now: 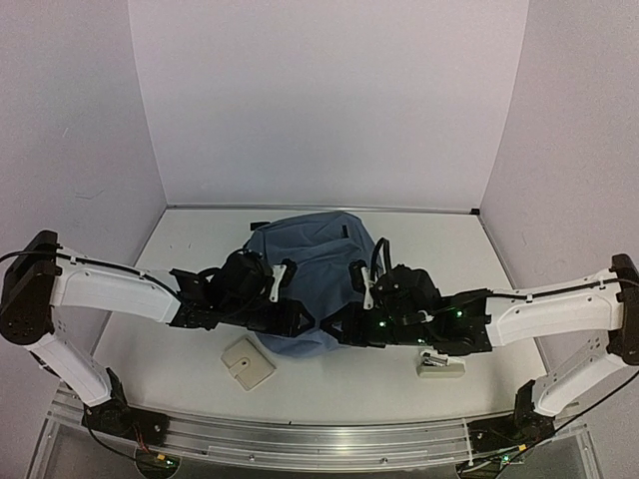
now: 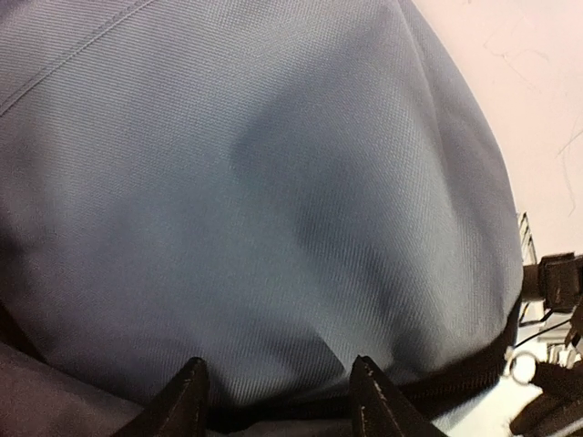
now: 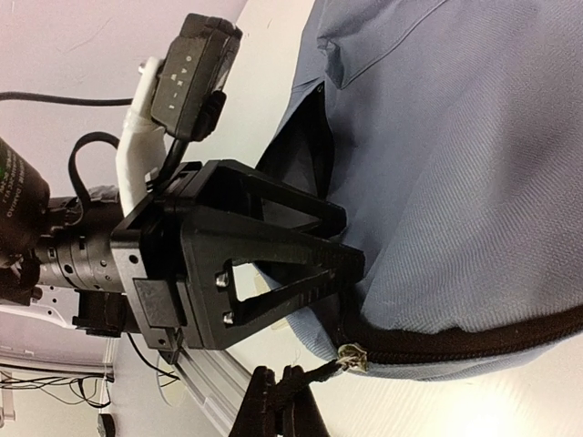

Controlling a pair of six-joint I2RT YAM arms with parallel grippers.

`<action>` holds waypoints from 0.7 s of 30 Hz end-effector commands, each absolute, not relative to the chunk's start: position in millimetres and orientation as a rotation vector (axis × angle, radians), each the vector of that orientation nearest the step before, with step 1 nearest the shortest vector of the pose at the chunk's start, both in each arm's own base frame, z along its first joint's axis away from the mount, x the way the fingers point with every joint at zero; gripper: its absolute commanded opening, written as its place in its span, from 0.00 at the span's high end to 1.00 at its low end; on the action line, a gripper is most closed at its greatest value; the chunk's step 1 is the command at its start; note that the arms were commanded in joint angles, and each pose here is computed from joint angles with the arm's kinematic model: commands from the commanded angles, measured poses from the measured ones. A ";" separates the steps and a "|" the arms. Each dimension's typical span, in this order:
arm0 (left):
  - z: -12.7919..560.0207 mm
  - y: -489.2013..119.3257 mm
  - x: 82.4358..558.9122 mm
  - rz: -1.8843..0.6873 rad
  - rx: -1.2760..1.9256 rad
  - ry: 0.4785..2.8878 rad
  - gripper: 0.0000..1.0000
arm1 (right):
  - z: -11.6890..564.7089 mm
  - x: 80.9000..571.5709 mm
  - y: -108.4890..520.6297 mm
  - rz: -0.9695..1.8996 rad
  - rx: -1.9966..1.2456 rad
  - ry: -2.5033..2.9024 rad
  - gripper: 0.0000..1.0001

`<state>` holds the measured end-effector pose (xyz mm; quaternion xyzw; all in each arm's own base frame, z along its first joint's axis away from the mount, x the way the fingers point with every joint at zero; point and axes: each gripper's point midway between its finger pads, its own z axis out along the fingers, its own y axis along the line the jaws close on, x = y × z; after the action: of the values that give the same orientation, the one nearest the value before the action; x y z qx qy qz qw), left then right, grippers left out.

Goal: Pack the student bag
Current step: Zip the student bag at the center of the board.

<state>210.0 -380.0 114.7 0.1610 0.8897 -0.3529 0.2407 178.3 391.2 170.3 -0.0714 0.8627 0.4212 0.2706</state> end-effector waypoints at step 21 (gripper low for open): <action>168.6 -360.3 197.8 -1.017 0.552 2.304 0.31 | 229.4 201.4 380.5 0.970 -0.133 2.191 0.27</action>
<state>214.0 -326.5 157.0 0.1151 0.8872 -0.3335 0.2973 178.1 423.1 214.1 -0.1072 0.8437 0.4308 0.3018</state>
